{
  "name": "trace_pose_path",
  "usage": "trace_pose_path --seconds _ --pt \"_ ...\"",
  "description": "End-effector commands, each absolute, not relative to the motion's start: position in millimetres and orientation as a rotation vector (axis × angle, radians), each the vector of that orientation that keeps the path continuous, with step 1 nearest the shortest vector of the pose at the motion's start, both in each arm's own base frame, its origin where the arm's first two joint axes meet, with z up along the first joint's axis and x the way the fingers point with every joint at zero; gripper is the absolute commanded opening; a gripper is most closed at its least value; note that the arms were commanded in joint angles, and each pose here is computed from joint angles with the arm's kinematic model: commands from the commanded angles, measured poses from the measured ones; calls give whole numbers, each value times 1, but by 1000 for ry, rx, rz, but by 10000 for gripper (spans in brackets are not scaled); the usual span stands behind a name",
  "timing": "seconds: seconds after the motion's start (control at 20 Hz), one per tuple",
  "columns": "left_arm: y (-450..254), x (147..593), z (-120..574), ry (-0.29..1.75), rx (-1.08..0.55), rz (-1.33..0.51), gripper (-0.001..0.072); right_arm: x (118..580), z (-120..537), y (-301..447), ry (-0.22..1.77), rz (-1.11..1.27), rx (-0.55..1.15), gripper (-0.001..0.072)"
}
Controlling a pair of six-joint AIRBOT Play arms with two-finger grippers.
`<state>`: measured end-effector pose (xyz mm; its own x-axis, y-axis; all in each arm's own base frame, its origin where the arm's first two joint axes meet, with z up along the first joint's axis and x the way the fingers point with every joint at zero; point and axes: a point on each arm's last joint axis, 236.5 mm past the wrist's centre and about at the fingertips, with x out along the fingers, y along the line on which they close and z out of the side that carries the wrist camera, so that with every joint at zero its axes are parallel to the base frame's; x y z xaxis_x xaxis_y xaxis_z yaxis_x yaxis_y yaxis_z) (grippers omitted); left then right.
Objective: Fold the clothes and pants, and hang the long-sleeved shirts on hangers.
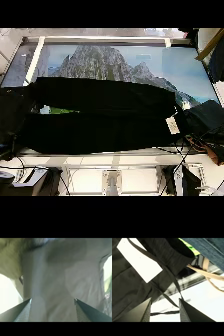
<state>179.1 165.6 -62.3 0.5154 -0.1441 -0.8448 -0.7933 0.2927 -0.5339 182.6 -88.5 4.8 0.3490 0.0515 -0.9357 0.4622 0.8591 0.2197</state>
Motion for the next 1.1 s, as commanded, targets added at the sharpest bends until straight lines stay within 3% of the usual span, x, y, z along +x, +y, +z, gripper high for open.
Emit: trace_pose_path --seconds 0.0,0.4,0.6,0.65,0.7,0.75,0.8,0.95,1.05 --pt "159 176 -76 952 -1241 556 602 184 3 -86 1189 -264 513 390" --pt "169 171 -89 972 -1199 581 599 182 3 -83 1200 -255 519 390" --pt "168 186 -98 988 -1159 559 550 188 5 -80 1179 -239 536 390" --pt "165 194 -99 983 -1161 542 509 190 6 -78 1172 -232 545 389" --pt "163 201 -98 974 -1164 529 375 191 7 -77 1168 -228 549 390" --pt "161 207 -97 969 -1161 515 114 191 8 -78 1168 -230 545 390" --pt "160 210 -94 966 -1147 498 4 190 11 -83 1167 -245 524 390" --pt "164 217 -81 963 -1124 465 8 182 30 -109 1164 -357 468 390" --pt "172 222 -67 933 -1083 461 8 174 26 -112 1163 -400 568 388"
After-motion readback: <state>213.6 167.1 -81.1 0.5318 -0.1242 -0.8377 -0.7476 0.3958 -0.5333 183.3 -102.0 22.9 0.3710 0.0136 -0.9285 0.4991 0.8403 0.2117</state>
